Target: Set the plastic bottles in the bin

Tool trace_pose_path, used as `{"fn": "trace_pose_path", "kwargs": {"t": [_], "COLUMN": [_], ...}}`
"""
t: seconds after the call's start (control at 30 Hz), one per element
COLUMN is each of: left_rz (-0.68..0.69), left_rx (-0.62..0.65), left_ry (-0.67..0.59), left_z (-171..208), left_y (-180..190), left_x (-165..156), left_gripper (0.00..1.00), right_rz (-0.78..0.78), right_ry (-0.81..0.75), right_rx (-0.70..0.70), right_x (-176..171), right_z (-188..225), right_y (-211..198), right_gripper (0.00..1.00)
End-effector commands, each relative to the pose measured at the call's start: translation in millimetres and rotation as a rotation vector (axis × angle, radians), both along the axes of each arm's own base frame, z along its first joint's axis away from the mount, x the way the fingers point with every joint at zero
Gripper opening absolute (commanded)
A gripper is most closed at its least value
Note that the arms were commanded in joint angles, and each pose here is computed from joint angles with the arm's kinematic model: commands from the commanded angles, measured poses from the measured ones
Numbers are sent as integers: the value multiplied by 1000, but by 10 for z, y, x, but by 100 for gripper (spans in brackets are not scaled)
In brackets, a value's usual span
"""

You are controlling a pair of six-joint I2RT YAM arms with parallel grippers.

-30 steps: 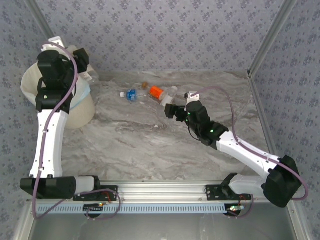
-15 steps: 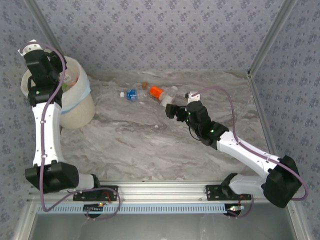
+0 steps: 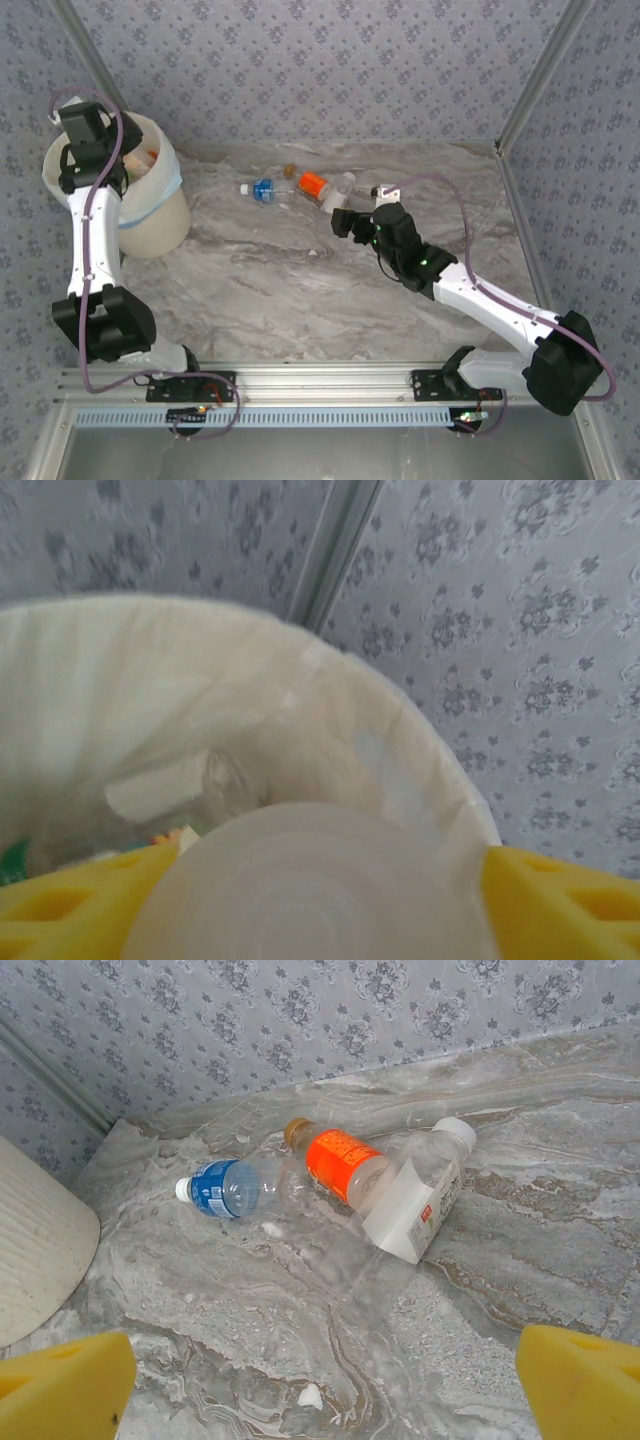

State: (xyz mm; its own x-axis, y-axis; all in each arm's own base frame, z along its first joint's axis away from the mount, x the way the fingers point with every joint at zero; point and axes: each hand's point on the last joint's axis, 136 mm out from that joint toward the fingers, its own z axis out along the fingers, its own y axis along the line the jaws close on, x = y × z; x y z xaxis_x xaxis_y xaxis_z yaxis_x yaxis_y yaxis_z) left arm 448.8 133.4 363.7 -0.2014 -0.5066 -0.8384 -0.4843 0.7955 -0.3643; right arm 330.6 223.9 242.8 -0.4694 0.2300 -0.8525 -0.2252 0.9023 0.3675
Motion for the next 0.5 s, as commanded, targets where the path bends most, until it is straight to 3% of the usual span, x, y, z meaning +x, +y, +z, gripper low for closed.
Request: {"fn": "trace_pose_path", "kwargs": {"t": [0.0, 0.23, 0.47], "left_rz": [-7, -46, -92], "left_rx": [-68, -86, -97], "left_ry": [-7, -13, -34], "left_z": [106, 208, 351], "left_y": [-51, -126, -245], "left_x": [0, -4, -108], "left_gripper": [90, 99, 100], "right_rz": [-35, -64, -123], "right_ry": [13, 34, 125], "right_rx": [-8, -24, -78], "right_x": [-10, 9, 64], "right_z": [-38, -114, -340], "right_y": [-91, -141, -213], "right_gripper": [100, 100, 100]}}
